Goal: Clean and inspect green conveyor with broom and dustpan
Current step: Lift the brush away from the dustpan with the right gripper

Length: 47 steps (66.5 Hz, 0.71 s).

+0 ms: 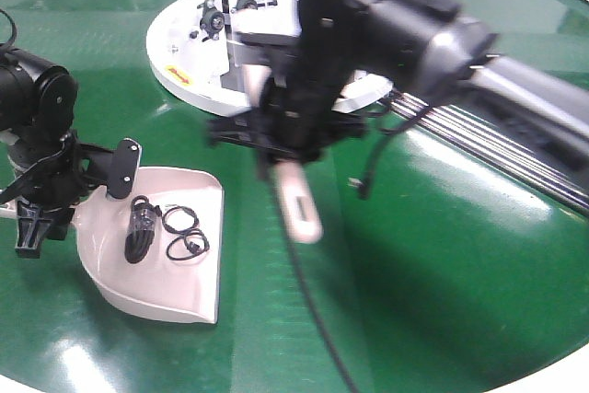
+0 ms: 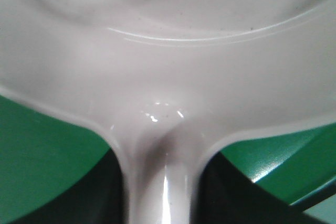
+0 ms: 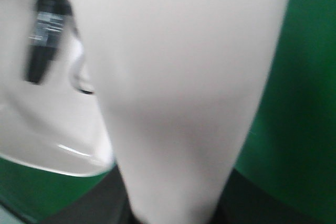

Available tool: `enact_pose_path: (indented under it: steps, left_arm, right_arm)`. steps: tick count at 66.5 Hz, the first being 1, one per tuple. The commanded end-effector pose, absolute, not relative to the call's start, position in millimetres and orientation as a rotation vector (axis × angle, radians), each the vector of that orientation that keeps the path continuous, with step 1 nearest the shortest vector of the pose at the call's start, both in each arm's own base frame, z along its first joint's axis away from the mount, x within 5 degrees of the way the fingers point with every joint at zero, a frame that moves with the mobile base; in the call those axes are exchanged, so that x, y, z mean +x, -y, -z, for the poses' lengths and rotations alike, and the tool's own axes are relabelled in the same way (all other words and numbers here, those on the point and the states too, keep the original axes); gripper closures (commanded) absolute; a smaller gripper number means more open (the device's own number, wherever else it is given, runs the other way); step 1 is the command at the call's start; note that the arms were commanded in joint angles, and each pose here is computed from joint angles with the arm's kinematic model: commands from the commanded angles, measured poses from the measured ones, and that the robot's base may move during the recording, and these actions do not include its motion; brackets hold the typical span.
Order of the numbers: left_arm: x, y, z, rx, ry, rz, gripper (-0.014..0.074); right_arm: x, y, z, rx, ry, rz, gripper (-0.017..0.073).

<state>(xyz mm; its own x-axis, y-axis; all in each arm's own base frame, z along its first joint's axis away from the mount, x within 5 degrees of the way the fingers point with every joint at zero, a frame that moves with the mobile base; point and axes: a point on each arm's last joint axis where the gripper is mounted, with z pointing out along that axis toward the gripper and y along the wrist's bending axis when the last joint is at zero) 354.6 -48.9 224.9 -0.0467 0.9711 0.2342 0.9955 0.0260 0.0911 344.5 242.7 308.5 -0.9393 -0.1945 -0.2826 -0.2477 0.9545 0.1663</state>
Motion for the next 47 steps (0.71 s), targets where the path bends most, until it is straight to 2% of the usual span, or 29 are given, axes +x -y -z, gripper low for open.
enact_pose_path:
  steps: [1,13,29,36,47]
  left_arm:
    - [352.9,53.6,-247.0,-2.138,2.212,0.407,0.06]
    - [352.9,53.6,-247.0,-2.138,2.212,0.407,0.06]
    - [352.9,53.6,-247.0,-2.138,2.212,0.407,0.06]
    - [352.9,53.6,-247.0,-2.138,2.212,0.407,0.06]
    - [352.9,53.6,-247.0,-2.138,2.212,0.407,0.06]
  right_arm:
    - [328.7,-202.9,-329.9,-0.269,-2.839,-0.185,0.0561]
    - [313.5,-155.2,-308.3,-0.212,-2.924,-0.055,0.0561]
    - [296.6,-103.1,-276.3,-0.173,-2.992,-0.007,0.0561]
    - [292.5,-89.6,-257.8,-0.15,-3.031,-0.056,0.0561]
    - [289.8,-82.4,-231.0,-0.191,-3.059,-0.155,0.0561]
